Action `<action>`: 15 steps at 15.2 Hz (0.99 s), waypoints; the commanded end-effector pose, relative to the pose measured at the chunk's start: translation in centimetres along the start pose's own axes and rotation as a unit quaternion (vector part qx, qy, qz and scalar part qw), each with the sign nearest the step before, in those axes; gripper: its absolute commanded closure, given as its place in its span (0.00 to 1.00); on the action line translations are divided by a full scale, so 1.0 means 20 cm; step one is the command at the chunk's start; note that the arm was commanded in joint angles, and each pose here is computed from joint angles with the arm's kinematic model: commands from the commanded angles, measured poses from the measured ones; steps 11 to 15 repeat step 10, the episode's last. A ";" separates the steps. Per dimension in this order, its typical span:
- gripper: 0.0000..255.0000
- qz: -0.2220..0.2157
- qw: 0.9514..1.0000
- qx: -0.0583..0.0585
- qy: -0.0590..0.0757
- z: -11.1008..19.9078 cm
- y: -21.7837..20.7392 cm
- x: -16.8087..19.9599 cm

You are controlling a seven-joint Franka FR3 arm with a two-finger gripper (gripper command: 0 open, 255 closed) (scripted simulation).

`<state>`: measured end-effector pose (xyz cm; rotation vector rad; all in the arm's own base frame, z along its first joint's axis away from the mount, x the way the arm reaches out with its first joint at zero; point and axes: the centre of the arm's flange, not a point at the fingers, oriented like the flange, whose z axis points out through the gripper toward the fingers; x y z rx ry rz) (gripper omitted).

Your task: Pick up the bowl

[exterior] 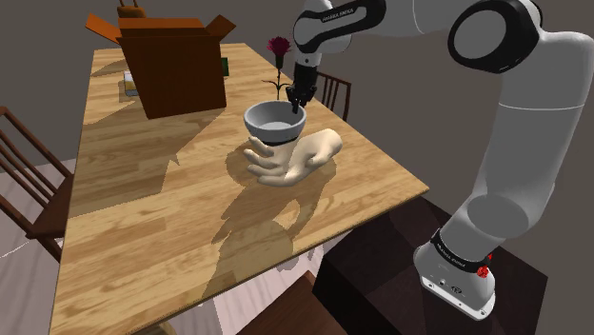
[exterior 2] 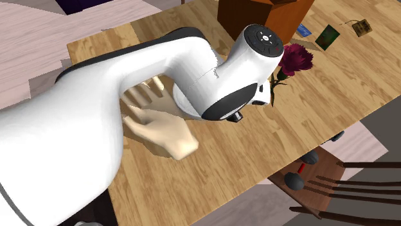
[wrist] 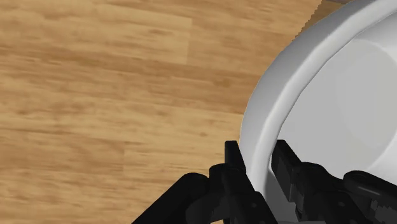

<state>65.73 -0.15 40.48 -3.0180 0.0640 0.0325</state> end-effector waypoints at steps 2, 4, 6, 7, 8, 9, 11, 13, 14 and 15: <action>1.00 0.000 1.000 0.000 0.001 -0.08 -0.01 0.00; 1.00 0.000 1.000 0.000 0.001 -0.14 -0.02 0.00; 1.00 0.000 1.000 0.000 0.001 -0.19 -0.02 0.00; 1.00 0.000 1.000 0.000 0.001 -0.22 -0.03 0.00; 1.00 0.000 1.000 0.000 0.001 -0.24 -0.03 0.00; 1.00 0.000 1.000 0.000 0.001 -0.25 -0.03 0.00; 1.00 0.000 1.000 0.000 0.001 -0.25 -0.03 0.00; 1.00 0.000 1.000 0.000 0.001 -0.25 -0.03 0.00; 1.00 0.000 1.000 0.000 0.001 -0.25 -0.03 0.00; 1.00 0.000 1.000 0.000 0.001 -0.25 -0.03 0.00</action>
